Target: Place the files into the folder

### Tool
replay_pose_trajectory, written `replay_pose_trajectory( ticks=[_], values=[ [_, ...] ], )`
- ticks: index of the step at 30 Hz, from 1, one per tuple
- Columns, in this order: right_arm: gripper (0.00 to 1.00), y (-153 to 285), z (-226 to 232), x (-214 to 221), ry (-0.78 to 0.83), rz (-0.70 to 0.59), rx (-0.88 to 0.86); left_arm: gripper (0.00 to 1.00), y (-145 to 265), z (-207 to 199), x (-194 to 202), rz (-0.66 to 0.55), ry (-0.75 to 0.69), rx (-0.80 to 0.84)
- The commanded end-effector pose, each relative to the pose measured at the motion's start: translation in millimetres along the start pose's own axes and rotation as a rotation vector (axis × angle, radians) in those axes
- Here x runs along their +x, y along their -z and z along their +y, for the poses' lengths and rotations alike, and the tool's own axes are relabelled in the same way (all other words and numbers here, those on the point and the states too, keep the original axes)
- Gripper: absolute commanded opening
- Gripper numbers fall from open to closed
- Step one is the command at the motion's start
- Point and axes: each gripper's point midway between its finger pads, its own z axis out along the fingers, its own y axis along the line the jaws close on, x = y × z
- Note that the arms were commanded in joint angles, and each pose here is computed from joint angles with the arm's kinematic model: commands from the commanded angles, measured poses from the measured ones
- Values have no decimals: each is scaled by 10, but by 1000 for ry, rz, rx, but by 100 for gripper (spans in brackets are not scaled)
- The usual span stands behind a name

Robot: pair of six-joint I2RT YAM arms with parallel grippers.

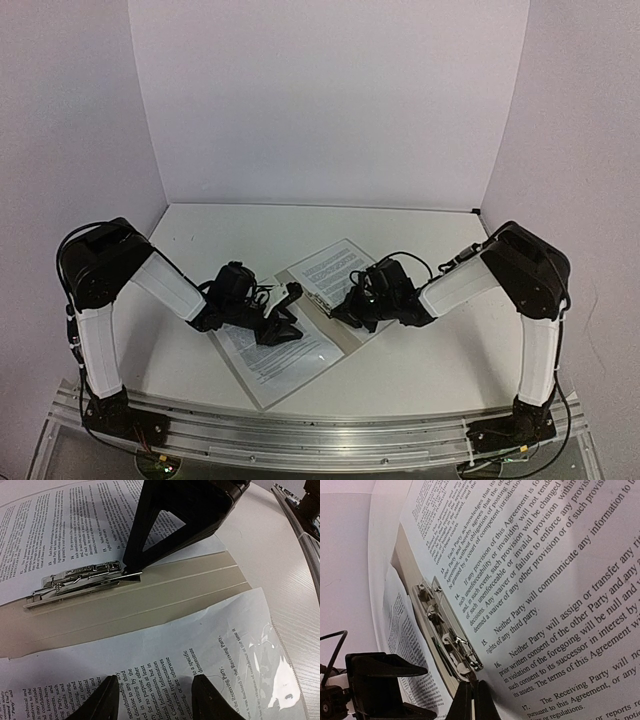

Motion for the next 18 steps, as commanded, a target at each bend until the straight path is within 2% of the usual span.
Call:
replay_pose_trajectory(
  ticks=[1, 5, 18],
  values=[
    [0, 866, -2657, 1380, -135, 380, 974, 50, 25, -188, 604, 187, 134, 42],
    [0, 883, -2578, 1437, -116, 424, 921, 50, 27, -172, 597, 186, 143, 39],
    [2, 532, -1731, 995, -54, 368, 698, 50, 43, -137, 551, 189, 167, 28]
  ],
)
